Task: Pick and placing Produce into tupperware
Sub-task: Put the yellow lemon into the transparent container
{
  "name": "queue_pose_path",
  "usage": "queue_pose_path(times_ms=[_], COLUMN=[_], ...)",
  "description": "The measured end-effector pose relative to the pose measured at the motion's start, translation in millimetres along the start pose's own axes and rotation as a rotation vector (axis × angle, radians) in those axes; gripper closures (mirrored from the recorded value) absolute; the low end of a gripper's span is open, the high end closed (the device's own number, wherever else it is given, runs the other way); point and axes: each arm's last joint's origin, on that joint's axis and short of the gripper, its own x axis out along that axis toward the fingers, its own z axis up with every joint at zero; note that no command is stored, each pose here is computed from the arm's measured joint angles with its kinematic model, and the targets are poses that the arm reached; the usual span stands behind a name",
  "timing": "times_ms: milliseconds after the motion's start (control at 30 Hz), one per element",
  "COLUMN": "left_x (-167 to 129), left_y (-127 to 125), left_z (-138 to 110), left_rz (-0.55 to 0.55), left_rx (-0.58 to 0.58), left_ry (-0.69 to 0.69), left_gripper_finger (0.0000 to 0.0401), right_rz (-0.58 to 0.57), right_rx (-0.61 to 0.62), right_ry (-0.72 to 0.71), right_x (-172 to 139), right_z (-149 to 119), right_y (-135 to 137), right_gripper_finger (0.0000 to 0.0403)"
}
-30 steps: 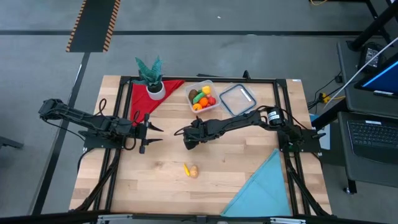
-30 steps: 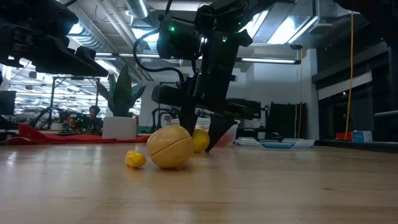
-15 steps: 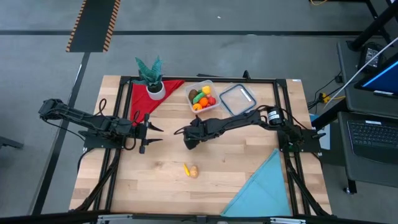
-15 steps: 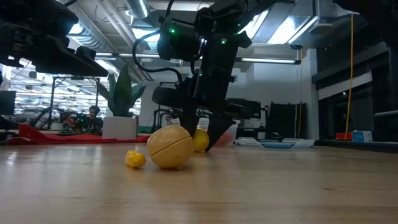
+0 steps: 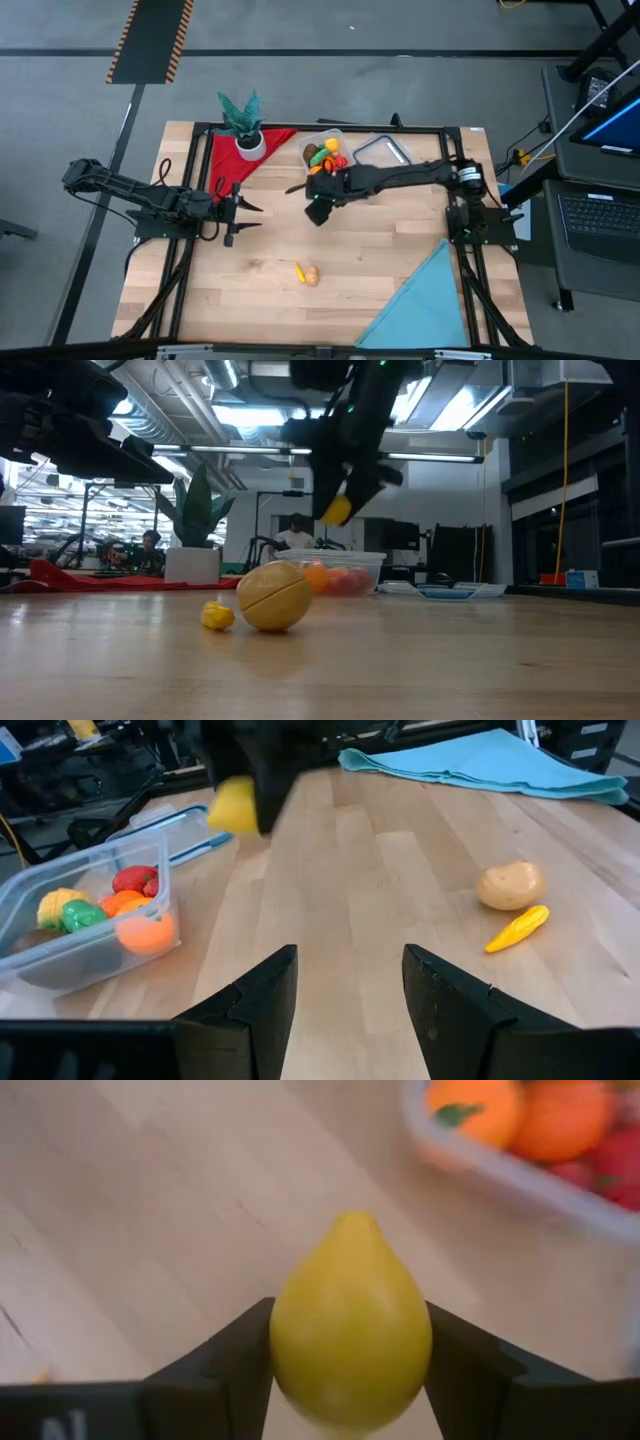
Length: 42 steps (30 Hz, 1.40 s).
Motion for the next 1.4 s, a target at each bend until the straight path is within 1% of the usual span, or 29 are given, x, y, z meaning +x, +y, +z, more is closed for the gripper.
queue_pose_path(times_ms=[200,333,433,500,567,700,800,967,1100,1233,1400], left_x=[0,0,0,0,0,0,0,0,0,0,0], left_y=[0,0,0,0,0,0,0,1,1,1,2], left_z=[1,1,1,1,2,5,5,5,5,6,7], left_rz=[0.0,0.001,0.001,0.001,0.002,0.004,0.004,0.009,0.018,0.025,0.035], left_rx=[-0.006,-0.009,-0.01,-0.011,-0.016,-0.036,-0.037,-0.052,-0.072,-0.077,-0.098], left_ry=[-0.005,-0.011,-0.012,-0.014,-0.023,-0.048,-0.048,-0.052,-0.054,-0.059,-0.074], left_gripper_finger=[0.0227,0.0227,0.0227,0.0227,0.0227,0.0227,0.0227,0.0227,0.0227,0.0227,0.0227], right_rz=[-0.01,-0.068,-0.115,-0.129,-0.135,-0.133,-0.069,0.042,0.142,0.247,0.331], right_rx=[-0.071,-0.106,-0.115,-0.135,-0.143,-0.114,-0.066,-0.03,-0.048,-0.117,-0.228], right_ry=[-0.042,-0.075,-0.088,-0.092,-0.083,-0.079,-0.109,-0.27,-0.475,-0.654,-0.844], right_x=[-43,-65,-77,-76,-69,-42,-30,-33,-40,-44,-48], right_z=[13,17,18,17,10,-16,-36,-66,-84,-100,-112], right_y=[-27,-45,-56,-59,-65,-83,-99,-121,-134,-143,-149], right_gripper_finger=[0.0193,0.0193,0.0193,0.0193,0.0193,0.0193,0.0193,0.0193,0.0193,0.0193,0.0193])
